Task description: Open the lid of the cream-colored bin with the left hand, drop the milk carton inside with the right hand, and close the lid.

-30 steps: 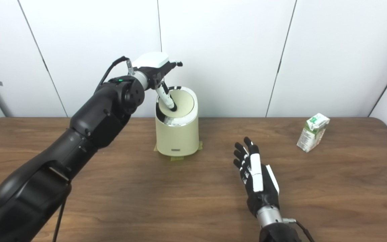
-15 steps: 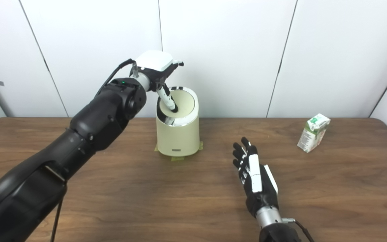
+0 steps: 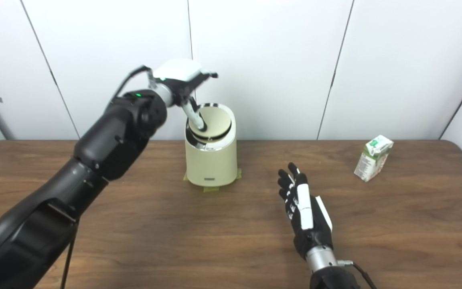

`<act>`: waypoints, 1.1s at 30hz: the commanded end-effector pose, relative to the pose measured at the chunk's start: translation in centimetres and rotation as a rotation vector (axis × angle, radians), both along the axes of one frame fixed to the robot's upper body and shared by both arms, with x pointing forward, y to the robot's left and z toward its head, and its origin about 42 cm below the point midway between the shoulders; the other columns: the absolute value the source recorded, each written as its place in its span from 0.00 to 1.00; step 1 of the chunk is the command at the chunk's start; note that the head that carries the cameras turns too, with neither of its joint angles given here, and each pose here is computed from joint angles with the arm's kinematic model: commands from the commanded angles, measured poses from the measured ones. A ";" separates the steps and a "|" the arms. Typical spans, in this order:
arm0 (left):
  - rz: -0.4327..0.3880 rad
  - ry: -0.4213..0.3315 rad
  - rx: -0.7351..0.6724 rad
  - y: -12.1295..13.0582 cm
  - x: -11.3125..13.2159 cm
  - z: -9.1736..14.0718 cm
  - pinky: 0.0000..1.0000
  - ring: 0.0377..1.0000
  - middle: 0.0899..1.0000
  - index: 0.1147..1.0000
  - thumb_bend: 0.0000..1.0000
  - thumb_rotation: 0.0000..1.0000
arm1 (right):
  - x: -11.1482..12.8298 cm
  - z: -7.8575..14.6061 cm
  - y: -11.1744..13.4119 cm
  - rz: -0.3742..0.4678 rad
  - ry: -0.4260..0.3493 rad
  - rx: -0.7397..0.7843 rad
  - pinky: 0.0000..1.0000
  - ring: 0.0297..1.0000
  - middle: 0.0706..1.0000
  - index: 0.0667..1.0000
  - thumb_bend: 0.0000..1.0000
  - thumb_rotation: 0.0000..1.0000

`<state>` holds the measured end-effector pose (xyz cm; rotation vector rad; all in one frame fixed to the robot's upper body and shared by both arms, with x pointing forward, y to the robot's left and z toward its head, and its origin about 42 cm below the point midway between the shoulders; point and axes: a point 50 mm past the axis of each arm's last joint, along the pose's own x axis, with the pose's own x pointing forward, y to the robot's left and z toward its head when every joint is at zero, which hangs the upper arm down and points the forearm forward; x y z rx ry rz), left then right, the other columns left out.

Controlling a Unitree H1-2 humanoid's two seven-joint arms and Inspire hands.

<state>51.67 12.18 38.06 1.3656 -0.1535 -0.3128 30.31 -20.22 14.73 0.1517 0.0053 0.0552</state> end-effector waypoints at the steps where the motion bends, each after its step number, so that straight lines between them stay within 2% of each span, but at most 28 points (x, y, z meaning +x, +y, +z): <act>1: 0.027 -0.104 -0.120 1.5 -0.4 7.2 0.76 0.87 0.88 0.86 0.96 0.00 | 0.6 1.8 0.0 0.012 -0.074 -0.007 0.95 0.95 0.94 1.00 0.68 1.00; 3: 0.056 -0.109 -0.180 3.2 -0.5 8.5 0.67 0.78 0.81 0.80 0.92 0.00 | 0.6 1.8 0.0 0.013 -0.073 -0.008 0.94 0.95 0.94 1.00 0.68 1.00; 7: 0.103 -0.112 -0.279 6.4 -0.6 9.1 0.74 0.78 0.79 0.77 0.86 0.00 | 0.6 1.9 0.0 0.013 -0.069 -0.013 0.93 0.94 0.94 1.00 0.67 1.00; 10: 0.138 -0.095 -0.339 8.8 -1.0 7.5 0.74 0.79 0.80 0.76 0.83 0.00 | 0.7 2.0 -0.1 0.026 -0.075 -0.042 0.92 0.94 0.94 1.00 0.67 1.00; 12: 0.158 -0.064 -0.370 10.4 -1.6 5.2 0.72 0.79 0.79 0.76 0.80 0.00 | 0.7 2.1 -0.2 0.029 -0.072 -0.048 0.91 0.93 0.93 0.99 0.67 1.00; 16: 0.167 -0.020 -0.484 12.3 -3.1 1.5 0.76 0.81 0.80 0.79 0.71 0.00 | 0.6 2.3 -0.4 0.025 -0.073 -0.045 0.88 0.91 0.93 0.98 0.68 0.98; 18: 0.174 -0.001 -0.574 13.0 -4.3 -1.0 0.77 0.80 0.79 0.78 0.66 0.02 | 0.6 2.4 -0.6 0.025 -0.078 -0.033 0.88 0.91 0.92 0.96 0.69 0.86; 19: 0.167 0.010 -0.636 13.3 -5.2 -2.4 0.76 0.79 0.78 0.78 0.61 0.03 | 0.6 2.6 -0.6 0.026 -0.081 -0.037 0.87 0.90 0.92 0.95 0.69 0.73; 20: 0.157 0.017 -0.693 13.5 -6.0 -3.7 0.75 0.78 0.78 0.78 0.59 0.04 | 0.5 2.7 -0.7 0.024 -0.086 -0.045 0.87 0.90 0.92 0.95 0.68 0.68; 21: 0.146 0.024 -0.733 13.6 -6.9 -4.9 0.70 0.77 0.78 0.79 0.55 0.08 | 0.5 2.8 -0.7 0.016 -0.093 -0.058 0.83 0.88 0.91 0.93 0.68 0.58; 23: 0.123 0.039 -0.795 13.5 -8.4 -6.9 0.66 0.76 0.79 0.80 0.50 0.13 | 0.5 3.1 -0.8 0.002 -0.110 -0.075 0.79 0.86 0.90 0.92 0.68 0.50; 25: 0.112 0.064 -0.873 13.3 -10.3 -8.9 0.69 0.77 0.81 0.83 0.46 0.33 | 0.6 3.3 -0.8 -0.007 -0.131 -0.070 0.72 0.83 0.89 0.91 0.68 0.42; 26: 0.101 0.084 -0.918 13.1 -11.5 -10.0 0.70 0.77 0.81 0.84 0.46 0.36 | 0.6 3.5 -0.8 -0.013 -0.140 -0.057 0.71 0.83 0.89 0.90 0.68 0.41; 27: 0.097 0.100 -0.964 12.8 -12.7 -10.8 0.77 0.82 0.86 0.89 0.43 0.53 | 0.6 3.6 -0.8 -0.023 -0.147 -0.047 0.71 0.83 0.88 0.90 0.71 0.39; 31: 0.104 0.100 -1.049 12.1 -15.9 -12.7 0.84 0.88 0.91 0.92 0.43 0.76 | 0.9 3.9 -1.3 -0.064 -0.175 -0.020 0.71 0.83 0.89 0.89 0.75 0.35; 33: 0.110 0.098 -1.080 11.7 -17.2 -13.4 0.86 0.89 0.91 0.92 0.43 0.82 | 1.1 4.0 -2.1 -0.092 -0.191 -0.041 0.70 0.82 0.89 0.89 0.75 0.33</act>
